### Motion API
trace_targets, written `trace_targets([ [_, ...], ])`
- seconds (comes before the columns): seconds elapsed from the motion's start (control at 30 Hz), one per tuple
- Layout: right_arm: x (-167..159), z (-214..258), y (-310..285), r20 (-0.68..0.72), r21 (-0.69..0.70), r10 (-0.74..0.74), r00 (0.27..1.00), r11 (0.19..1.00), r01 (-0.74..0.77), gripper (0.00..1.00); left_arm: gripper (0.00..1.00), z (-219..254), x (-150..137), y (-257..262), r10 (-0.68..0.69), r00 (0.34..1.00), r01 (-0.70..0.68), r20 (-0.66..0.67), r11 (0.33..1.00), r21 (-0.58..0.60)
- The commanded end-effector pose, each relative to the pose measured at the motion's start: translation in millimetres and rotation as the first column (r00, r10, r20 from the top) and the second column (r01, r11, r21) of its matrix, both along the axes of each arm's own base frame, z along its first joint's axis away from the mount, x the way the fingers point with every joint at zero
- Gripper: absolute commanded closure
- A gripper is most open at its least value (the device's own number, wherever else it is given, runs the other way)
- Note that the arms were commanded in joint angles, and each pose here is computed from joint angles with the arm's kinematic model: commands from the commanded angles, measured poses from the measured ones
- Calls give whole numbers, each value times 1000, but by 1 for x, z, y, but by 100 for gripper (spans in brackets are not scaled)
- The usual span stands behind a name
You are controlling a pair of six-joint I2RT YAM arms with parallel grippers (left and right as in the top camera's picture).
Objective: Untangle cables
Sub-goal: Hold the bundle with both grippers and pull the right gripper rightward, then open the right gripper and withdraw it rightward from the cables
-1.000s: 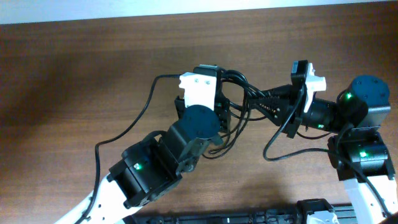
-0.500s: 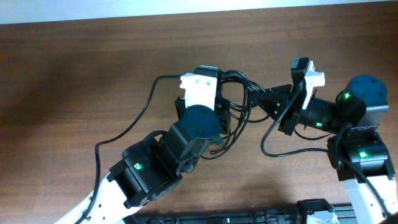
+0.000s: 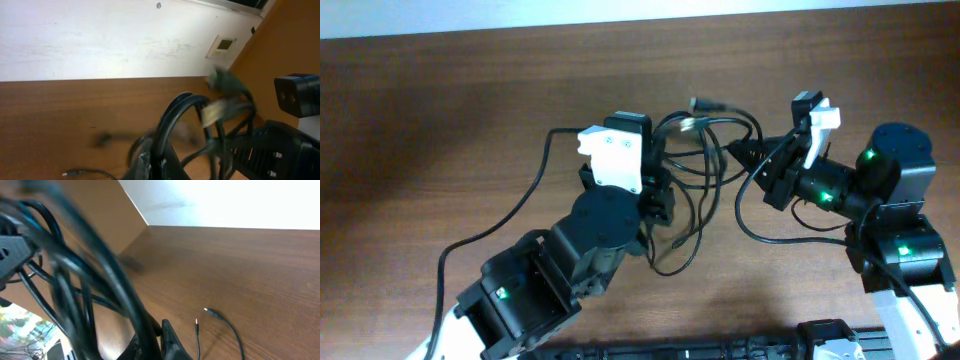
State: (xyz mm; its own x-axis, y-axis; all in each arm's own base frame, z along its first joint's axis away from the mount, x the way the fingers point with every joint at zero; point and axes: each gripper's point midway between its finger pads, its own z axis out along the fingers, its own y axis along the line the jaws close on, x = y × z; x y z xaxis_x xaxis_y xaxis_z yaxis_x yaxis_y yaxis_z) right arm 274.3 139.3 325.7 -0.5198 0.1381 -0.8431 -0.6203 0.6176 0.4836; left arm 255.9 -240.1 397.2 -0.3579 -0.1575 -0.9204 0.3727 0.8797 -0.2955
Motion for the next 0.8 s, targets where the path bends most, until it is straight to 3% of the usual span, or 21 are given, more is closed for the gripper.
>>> trace_targets([
  [0.0, 13, -6, -15, -16, -37, -110, 994, 993, 110, 96, 100, 31, -6, 25, 56, 997, -52, 54, 996, -76],
  [0.27, 12, -8, -15, -25, -39, -110, 994, 993, 109, 96, 100, 31, -5, 28, 74, 996, -70, 57, 995, -69],
  [0.3, 12, -8, -15, -25, -39, -110, 994, 993, 109, 92, 100, 31, -4, 29, 81, 995, -77, 58, 995, -67],
  [0.33, 12, -8, -15, -25, -39, -110, 994, 993, 109, 85, 100, 30, -4, 31, 94, 994, -90, 60, 994, -63],
  [0.37, 12, -8, -15, -25, -39, -110, 994, 993, 109, 63, 100, 29, -2, 35, 111, 992, -108, 60, 993, -56],
  [0.5, 12, -8, -15, -25, -37, -107, 994, 994, 106, 19, 100, 27, -1, 38, 130, 990, -127, 58, 991, -43],
  [0.63, 8, -6, -11, -20, -26, -74, 997, 997, 73, 7, 100, 26, 0, 41, 147, 987, -145, 60, 989, -37],
  [0.77, 1, 3, -3, 10, 1, -9, 1000, 1000, 9, 6, 100, 25, 2, 49, 193, 979, -192, 65, 981, -19],
])
